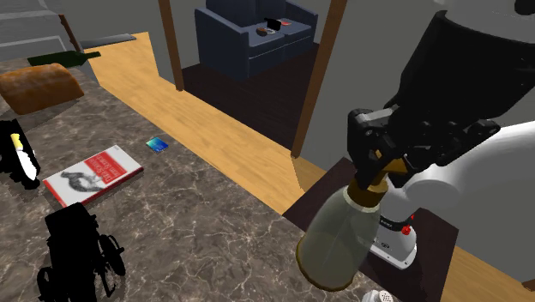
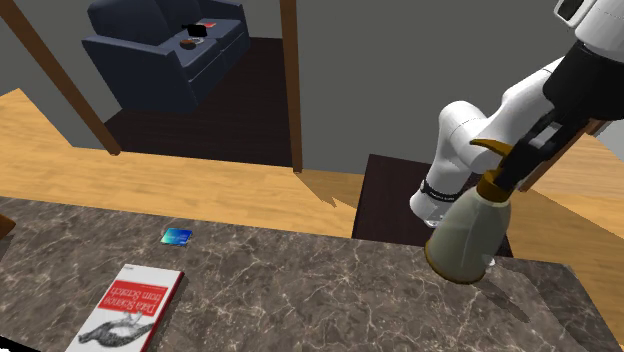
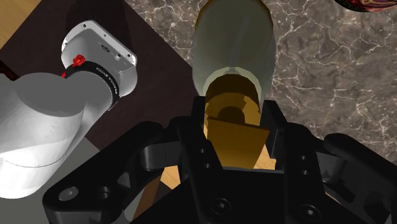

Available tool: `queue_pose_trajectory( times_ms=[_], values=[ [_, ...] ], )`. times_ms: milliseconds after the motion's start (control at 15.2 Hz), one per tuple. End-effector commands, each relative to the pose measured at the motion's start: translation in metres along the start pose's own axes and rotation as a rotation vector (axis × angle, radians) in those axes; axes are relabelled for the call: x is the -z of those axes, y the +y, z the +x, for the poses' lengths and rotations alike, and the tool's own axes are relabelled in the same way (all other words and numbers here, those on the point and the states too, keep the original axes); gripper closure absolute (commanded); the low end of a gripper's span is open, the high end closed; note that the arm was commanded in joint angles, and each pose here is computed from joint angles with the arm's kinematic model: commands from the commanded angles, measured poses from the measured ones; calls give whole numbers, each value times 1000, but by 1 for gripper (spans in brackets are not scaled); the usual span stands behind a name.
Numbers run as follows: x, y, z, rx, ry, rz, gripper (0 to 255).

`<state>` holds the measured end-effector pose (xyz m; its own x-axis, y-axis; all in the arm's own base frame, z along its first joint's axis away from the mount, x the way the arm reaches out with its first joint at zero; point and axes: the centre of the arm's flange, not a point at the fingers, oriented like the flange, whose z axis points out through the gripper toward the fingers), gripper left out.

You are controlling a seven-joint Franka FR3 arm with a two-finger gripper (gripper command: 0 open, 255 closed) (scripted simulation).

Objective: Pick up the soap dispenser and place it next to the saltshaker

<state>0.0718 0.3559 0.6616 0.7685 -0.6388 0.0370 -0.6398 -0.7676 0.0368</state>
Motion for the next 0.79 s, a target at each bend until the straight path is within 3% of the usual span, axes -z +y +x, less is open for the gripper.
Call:
queue_pose_trajectory(
  times_ms=[0,726],
  values=[
    [-10,-1,0,0,0,1,255],
    [-68,-3,-3,0,0,1,255]
  ],
)
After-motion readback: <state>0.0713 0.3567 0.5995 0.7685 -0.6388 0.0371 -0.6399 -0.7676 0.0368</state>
